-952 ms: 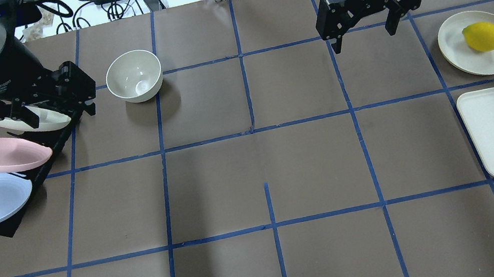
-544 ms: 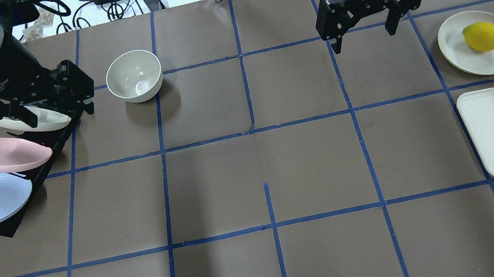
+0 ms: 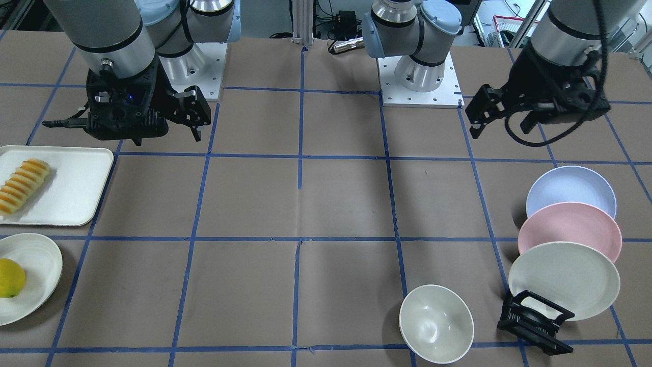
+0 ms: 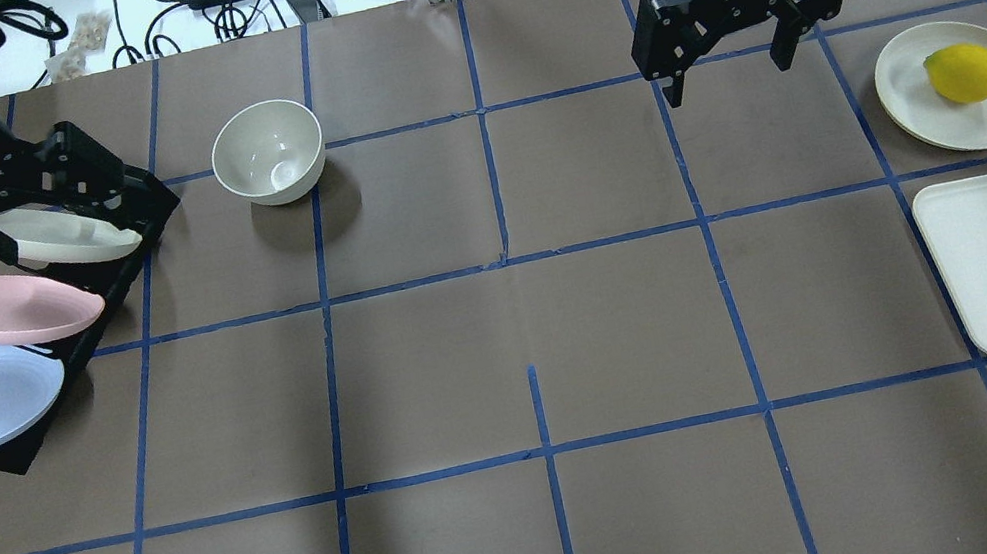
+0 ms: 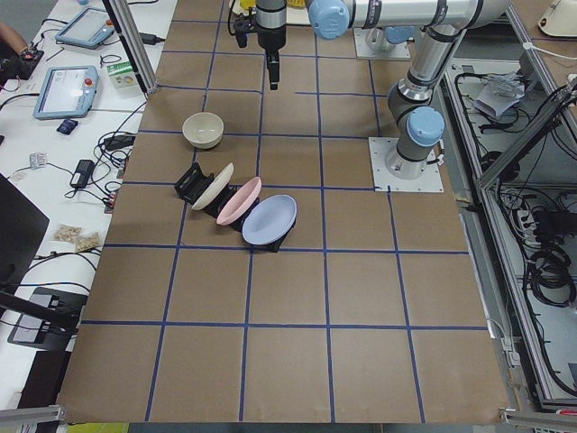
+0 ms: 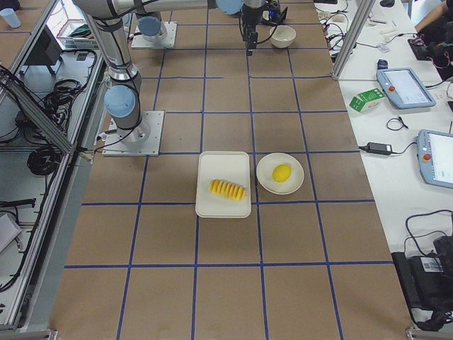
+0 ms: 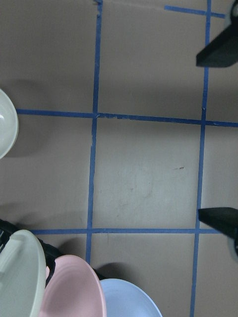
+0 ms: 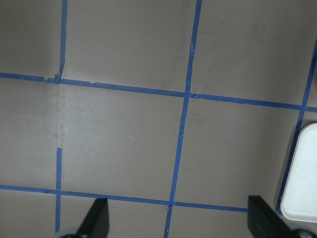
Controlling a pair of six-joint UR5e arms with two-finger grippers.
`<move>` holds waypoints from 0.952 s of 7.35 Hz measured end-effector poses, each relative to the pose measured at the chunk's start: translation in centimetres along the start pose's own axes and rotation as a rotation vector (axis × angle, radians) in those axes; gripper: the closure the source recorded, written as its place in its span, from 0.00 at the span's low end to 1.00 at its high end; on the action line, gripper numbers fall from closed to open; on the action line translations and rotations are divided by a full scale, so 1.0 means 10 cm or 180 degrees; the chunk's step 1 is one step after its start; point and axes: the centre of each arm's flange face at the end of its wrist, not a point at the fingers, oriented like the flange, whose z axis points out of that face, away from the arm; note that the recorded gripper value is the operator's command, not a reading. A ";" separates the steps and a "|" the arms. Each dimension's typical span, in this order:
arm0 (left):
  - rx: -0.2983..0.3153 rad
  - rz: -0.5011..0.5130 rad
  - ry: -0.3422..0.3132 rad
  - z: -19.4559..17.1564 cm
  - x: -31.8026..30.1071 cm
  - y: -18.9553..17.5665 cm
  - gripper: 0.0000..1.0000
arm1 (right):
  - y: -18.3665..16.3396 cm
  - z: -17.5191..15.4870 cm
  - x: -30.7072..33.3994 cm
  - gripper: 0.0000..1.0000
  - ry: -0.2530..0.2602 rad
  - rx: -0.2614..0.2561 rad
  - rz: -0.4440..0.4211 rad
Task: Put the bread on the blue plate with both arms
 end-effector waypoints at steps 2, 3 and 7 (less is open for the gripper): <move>0.0035 -0.0331 -0.0014 0.03 -0.73 -0.14 0.00 | 0.00 0.00 0.00 0.00 0.0000 0.0000 -0.0001; 0.0056 -0.0331 -0.0023 0.08 -1.21 -0.20 0.00 | 0.00 0.00 0.00 0.00 0.0000 0.0000 0.0000; -0.0010 -0.0434 -0.0012 0.55 -2.86 -0.19 0.00 | 0.00 0.00 0.00 0.00 0.0000 -0.0003 0.0001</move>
